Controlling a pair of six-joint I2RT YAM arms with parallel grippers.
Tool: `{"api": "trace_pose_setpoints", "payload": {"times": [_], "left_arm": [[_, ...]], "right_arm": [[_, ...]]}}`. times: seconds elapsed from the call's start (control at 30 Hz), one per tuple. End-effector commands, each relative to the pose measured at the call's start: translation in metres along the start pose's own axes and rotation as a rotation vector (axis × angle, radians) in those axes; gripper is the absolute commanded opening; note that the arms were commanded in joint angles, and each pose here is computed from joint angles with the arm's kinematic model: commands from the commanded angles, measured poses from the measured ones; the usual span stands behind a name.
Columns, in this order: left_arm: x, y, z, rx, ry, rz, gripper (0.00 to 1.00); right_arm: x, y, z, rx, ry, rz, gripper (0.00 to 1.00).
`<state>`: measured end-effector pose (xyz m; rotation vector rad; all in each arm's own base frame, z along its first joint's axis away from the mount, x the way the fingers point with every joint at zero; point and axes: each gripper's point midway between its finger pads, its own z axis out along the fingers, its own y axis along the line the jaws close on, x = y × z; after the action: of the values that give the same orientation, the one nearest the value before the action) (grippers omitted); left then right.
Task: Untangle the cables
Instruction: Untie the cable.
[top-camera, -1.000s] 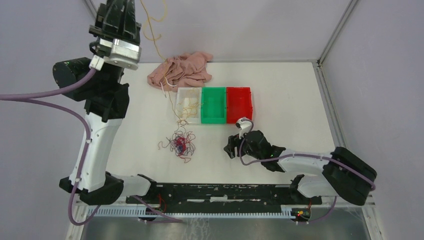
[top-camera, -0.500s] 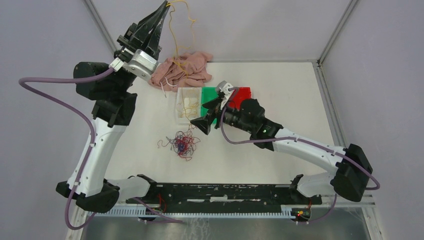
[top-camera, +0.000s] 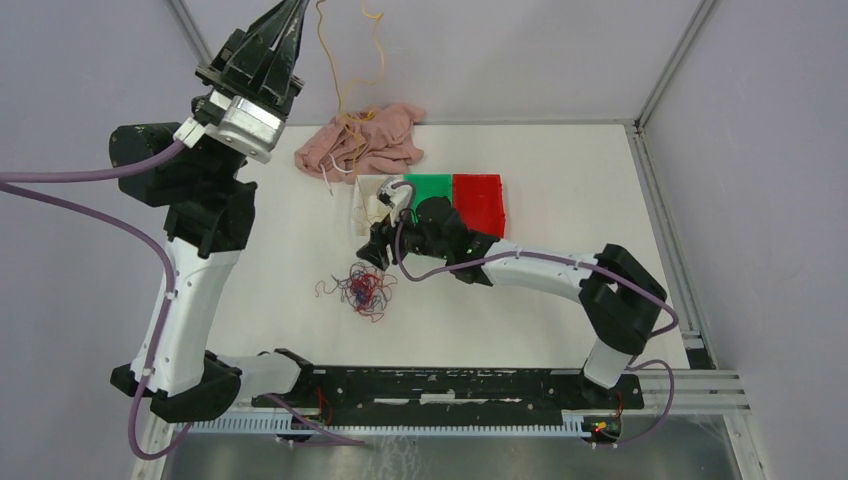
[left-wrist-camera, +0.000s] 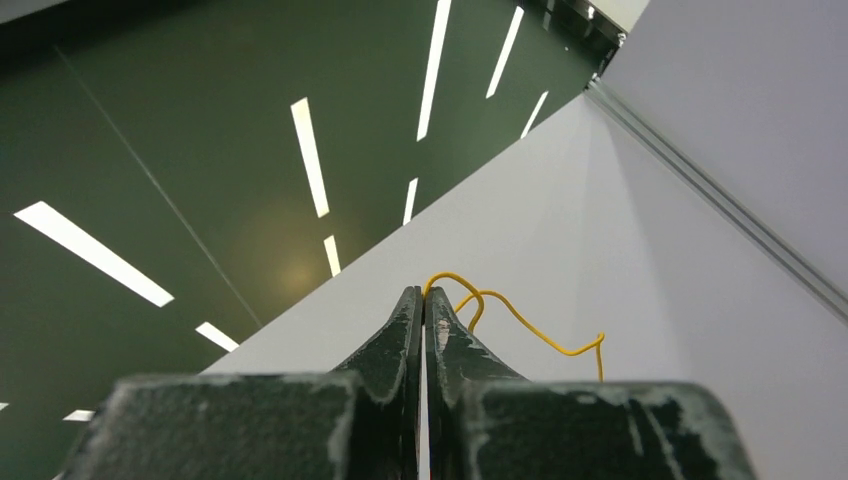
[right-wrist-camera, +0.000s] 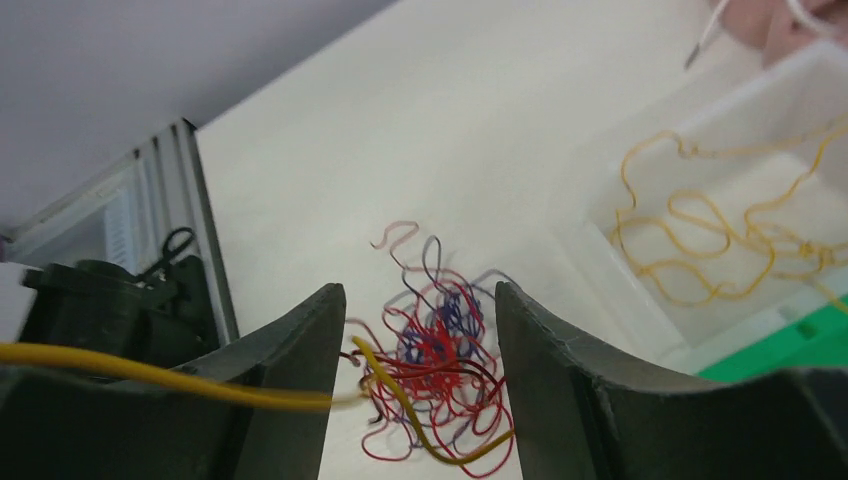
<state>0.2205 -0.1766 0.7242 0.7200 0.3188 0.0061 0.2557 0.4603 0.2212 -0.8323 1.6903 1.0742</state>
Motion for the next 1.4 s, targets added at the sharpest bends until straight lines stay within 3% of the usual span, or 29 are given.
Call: {"api": "trace_pose_setpoints", "payload": {"times": [0.0, 0.4, 0.53, 0.67, 0.87, 1.0, 1.37], "left_arm": [[-0.037, 0.026, 0.006, -0.051, -0.087, -0.012, 0.03], [-0.098, 0.080, 0.014, -0.161, -0.216, 0.085, 0.03], [-0.106, 0.092, 0.015, -0.205, -0.243, 0.122, 0.03], [-0.121, 0.115, 0.013, -0.302, -0.291, 0.197, 0.03], [-0.131, 0.131, 0.013, -0.385, -0.325, 0.309, 0.03], [-0.128, 0.141, 0.010, -0.449, -0.310, 0.375, 0.03], [-0.112, 0.155, 0.010, -0.557, -0.233, 0.519, 0.03]], "right_arm": [[0.047, -0.029, 0.011, 0.107, 0.052, 0.060, 0.61], [0.147, -0.055, -0.010, 0.193, 0.144, 0.182, 0.53], [0.175, -0.060, -0.030, 0.231, 0.180, 0.195, 0.41], [0.193, -0.060, -0.046, 0.241, 0.196, 0.223, 0.23], [0.217, -0.068, -0.085, 0.325, 0.215, 0.244, 0.12], [0.226, -0.072, -0.113, 0.383, 0.214, 0.265, 0.06], [0.251, -0.096, -0.174, 0.598, 0.160, 0.408, 0.00]]}}
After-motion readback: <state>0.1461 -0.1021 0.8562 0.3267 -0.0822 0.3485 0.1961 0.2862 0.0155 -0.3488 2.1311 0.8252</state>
